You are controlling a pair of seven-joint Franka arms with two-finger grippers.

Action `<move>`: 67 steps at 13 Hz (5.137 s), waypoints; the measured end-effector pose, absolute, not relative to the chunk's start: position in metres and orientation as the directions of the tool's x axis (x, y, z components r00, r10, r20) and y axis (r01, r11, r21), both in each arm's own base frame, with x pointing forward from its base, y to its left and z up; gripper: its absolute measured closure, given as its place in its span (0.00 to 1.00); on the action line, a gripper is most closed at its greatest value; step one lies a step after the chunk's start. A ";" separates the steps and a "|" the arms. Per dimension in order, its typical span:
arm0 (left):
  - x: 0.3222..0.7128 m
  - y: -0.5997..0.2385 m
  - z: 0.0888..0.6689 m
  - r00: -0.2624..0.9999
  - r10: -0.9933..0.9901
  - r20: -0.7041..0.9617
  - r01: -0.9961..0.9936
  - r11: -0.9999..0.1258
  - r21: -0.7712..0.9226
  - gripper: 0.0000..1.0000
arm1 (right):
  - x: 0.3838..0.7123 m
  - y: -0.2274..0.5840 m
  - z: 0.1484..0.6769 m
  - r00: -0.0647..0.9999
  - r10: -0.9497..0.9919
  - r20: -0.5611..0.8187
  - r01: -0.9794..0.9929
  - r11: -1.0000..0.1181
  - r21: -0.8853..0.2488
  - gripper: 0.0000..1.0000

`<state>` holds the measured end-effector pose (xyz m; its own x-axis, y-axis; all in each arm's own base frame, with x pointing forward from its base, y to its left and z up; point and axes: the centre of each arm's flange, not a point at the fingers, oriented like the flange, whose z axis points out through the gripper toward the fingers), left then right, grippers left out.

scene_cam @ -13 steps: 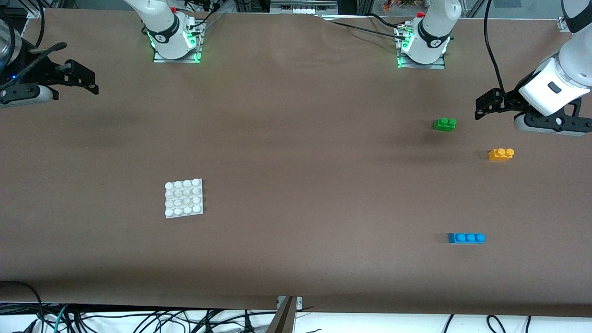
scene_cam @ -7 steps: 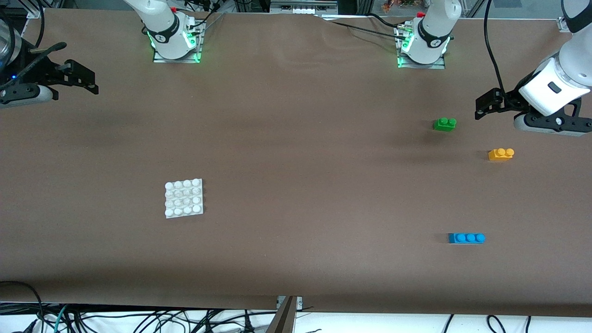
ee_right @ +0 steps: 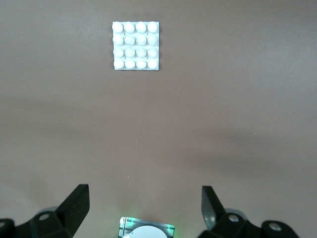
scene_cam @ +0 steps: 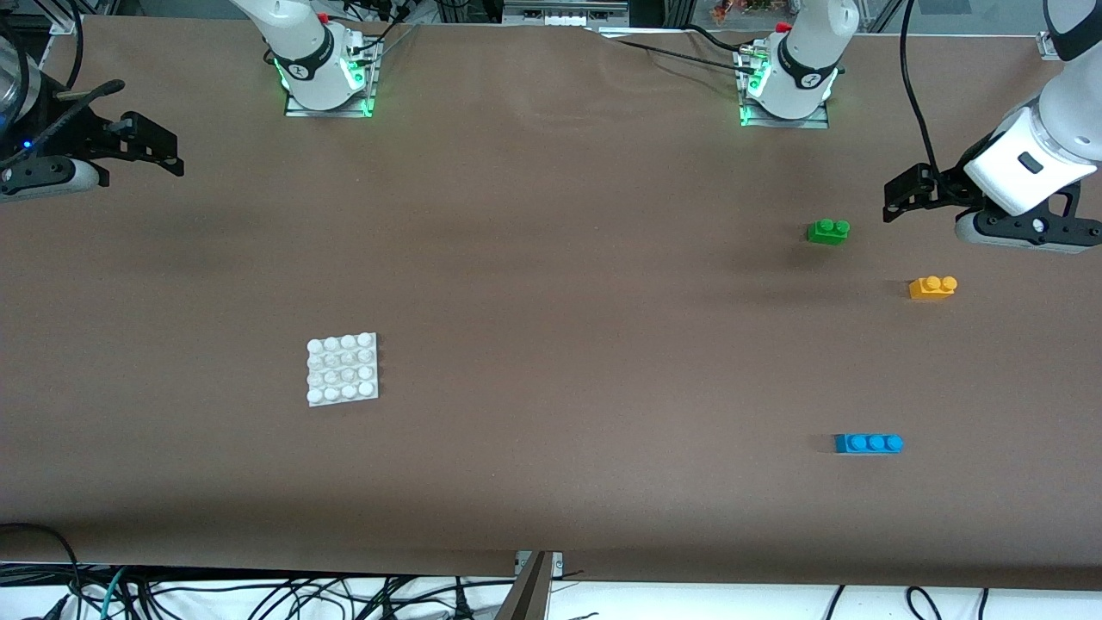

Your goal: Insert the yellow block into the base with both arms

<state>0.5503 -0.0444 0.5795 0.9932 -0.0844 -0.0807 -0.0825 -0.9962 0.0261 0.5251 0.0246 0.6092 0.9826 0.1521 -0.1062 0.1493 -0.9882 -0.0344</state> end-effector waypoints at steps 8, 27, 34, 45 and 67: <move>0.550 -0.045 0.579 0.993 -0.085 -0.082 -0.083 -0.996 0.026 0.00 | 0.525 0.025 0.609 0.983 0.152 -0.107 0.149 -0.988 -0.035 0.00; 0.551 -0.045 0.580 0.993 -0.086 -0.082 -0.084 -0.996 0.026 0.00 | 0.645 0.066 0.265 0.988 0.157 0.003 0.157 -0.986 -0.053 0.00; 0.551 -0.045 0.580 0.993 -0.086 -0.082 -0.084 -0.996 0.026 0.00 | 0.657 0.079 0.218 0.985 0.164 0.046 0.166 -0.985 -0.055 0.00; 0.551 -0.045 0.580 0.993 -0.086 -0.082 -0.084 -0.996 0.026 0.00 | 0.659 0.075 0.187 0.989 0.138 0.060 0.142 -0.988 -0.067 0.01; 0.550 -0.045 0.580 0.993 -0.086 -0.084 -0.084 -0.996 0.026 0.00 | 0.649 0.180 0.183 0.988 0.089 0.124 0.104 -0.987 -0.120 0.34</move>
<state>0.5503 -0.0454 0.5797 0.9927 -0.0864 -0.0842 -0.0844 -0.9961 0.0263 0.6492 0.1802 0.1828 0.9883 0.0886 0.1245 0.1036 -0.9874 -0.1197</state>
